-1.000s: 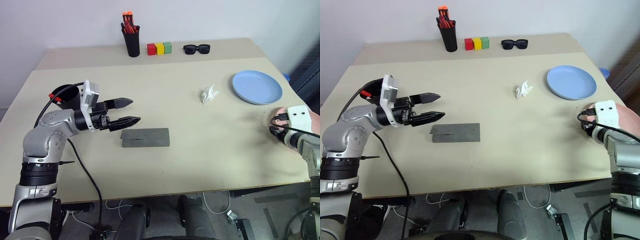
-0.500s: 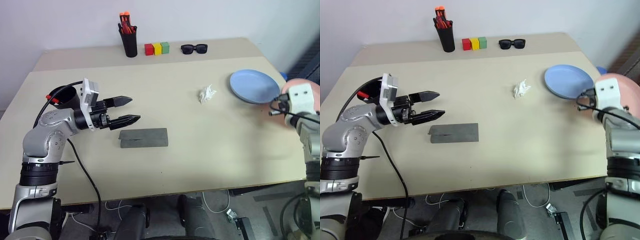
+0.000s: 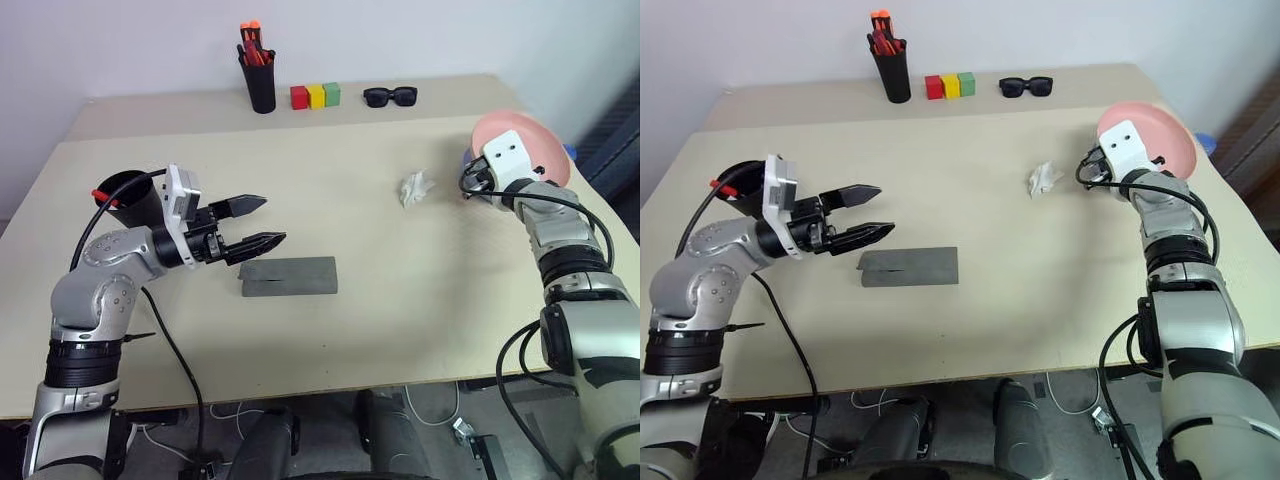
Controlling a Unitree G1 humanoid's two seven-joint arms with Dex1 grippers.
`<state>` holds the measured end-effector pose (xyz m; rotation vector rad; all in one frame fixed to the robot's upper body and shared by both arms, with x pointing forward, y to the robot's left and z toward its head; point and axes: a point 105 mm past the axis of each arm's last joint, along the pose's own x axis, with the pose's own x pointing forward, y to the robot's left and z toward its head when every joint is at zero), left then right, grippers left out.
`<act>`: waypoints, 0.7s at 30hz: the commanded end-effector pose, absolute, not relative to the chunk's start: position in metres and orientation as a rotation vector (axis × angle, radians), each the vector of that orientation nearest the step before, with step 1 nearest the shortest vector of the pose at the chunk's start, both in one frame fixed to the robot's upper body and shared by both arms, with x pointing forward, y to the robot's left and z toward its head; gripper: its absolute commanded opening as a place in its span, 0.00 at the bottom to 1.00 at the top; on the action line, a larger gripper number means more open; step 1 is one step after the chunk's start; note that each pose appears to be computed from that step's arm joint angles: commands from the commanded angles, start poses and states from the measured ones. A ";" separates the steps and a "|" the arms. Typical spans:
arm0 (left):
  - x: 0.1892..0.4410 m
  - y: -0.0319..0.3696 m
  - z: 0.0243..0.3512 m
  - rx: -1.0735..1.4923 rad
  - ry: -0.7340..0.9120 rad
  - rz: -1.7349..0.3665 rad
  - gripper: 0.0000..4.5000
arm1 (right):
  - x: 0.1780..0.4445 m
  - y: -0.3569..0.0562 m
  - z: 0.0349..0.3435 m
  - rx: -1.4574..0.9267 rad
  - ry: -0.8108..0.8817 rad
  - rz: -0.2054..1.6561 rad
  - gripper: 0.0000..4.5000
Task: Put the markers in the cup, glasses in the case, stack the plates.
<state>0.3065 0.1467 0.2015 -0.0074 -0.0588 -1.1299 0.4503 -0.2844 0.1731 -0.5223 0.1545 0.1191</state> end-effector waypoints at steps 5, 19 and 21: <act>0.297 0.154 0.212 0.006 -0.110 -1.097 1.00 | 0.458 -0.279 0.211 -0.480 0.019 0.083 0.89; 0.300 0.145 0.221 -0.005 -0.140 -1.100 1.00 | 0.470 -0.197 0.180 -0.184 -0.011 0.270 0.99; 0.300 0.146 0.222 -0.006 -0.141 -1.096 1.00 | 0.469 -0.191 0.169 -0.233 0.017 0.275 0.99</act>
